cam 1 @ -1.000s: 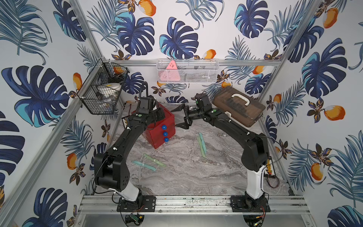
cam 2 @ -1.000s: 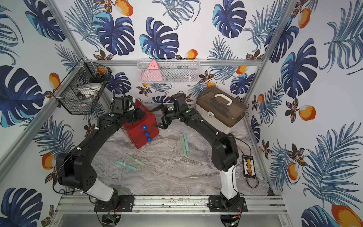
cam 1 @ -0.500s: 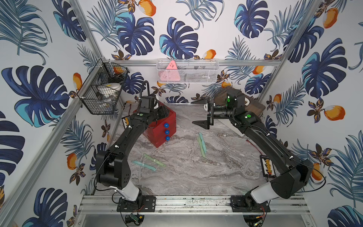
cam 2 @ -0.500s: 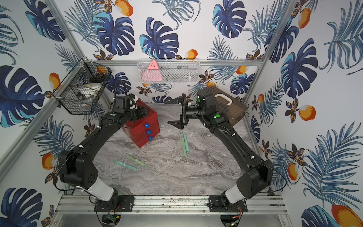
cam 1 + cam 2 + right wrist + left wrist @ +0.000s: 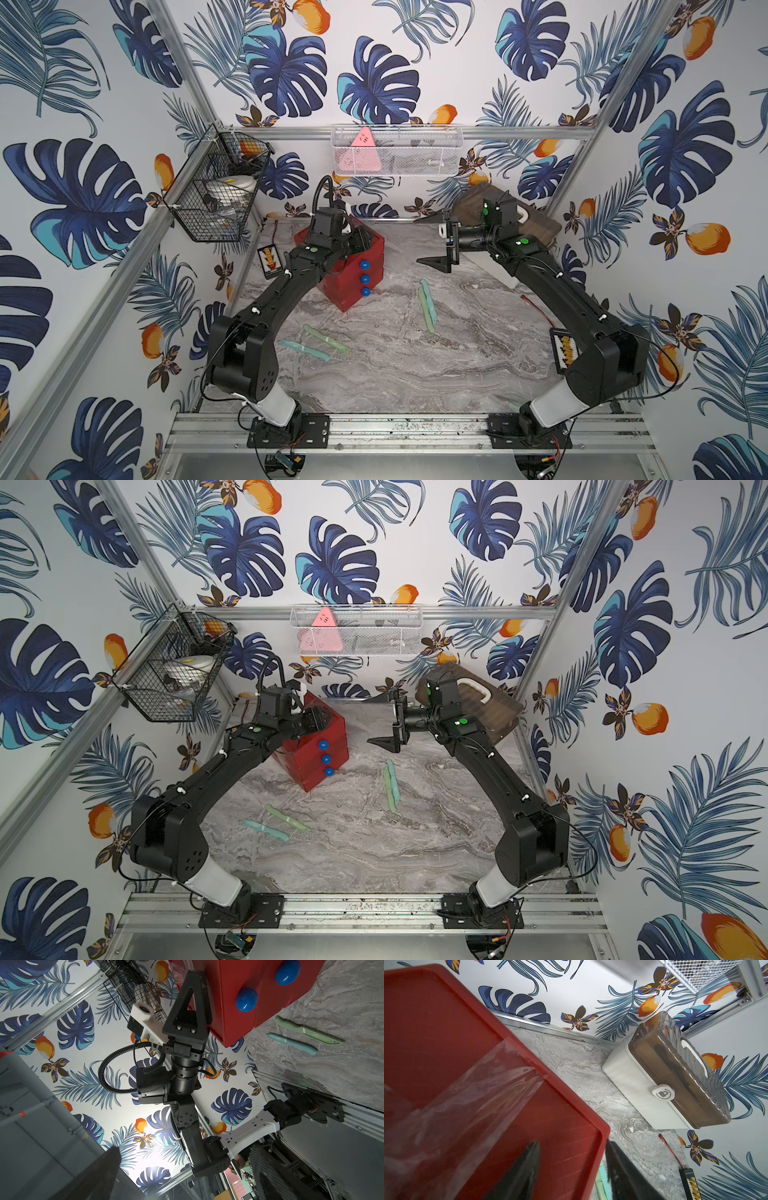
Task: Place the fruit knives into the drawer by color
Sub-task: Open the drawer in the storage box.
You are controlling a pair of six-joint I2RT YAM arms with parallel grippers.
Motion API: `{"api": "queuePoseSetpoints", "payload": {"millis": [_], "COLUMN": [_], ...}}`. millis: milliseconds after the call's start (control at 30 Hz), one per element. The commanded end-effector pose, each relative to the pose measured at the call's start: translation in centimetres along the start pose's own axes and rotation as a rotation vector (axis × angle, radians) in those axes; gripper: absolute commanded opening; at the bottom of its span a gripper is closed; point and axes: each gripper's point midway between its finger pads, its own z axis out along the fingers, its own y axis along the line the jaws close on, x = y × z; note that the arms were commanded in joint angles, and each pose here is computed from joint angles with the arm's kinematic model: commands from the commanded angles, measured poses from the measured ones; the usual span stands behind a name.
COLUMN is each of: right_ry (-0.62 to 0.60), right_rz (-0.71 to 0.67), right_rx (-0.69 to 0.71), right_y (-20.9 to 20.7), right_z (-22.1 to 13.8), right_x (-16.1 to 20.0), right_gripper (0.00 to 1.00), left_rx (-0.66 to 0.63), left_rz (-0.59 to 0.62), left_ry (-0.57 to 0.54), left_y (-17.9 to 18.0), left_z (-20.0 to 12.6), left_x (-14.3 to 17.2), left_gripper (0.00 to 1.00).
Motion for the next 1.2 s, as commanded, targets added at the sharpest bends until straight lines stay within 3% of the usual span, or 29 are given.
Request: {"api": "queuePoseSetpoints", "payload": {"millis": [0, 267, 567, 933, 1167], "right_ry": [0.019, -0.057, -0.205, -0.282, -0.316], "right_rz": [-0.044, -0.045, -0.104, -0.131, -0.211], "right_rx": [-0.037, -0.005, 0.06, 0.108, 0.369], "right_y": [0.4, -1.7, -3.4, -5.1, -10.5], "right_z": [-0.1, -0.6, 0.4, 2.2, 1.1], "right_x": [-0.5, -3.3, -8.6, -13.8, -15.3], "right_gripper": [1.0, 1.0, 1.0, 1.0, 1.0], "left_rx": [-0.086, -0.081, -0.041, 0.002, 0.036], "left_rz": [-0.047, -0.039, -0.031, -0.018, 0.055], "left_ry": [0.233, 0.241, 0.172, 0.185, 0.149], "left_y": [2.6, 2.4, -0.4, -2.2, -5.6], "left_z": [0.5, 0.8, -2.3, -3.7, -5.1], "left_x": [6.3, 6.4, 4.2, 5.1, 1.9], "left_gripper": [0.58, 0.59, 0.59, 0.62, 0.77]}}
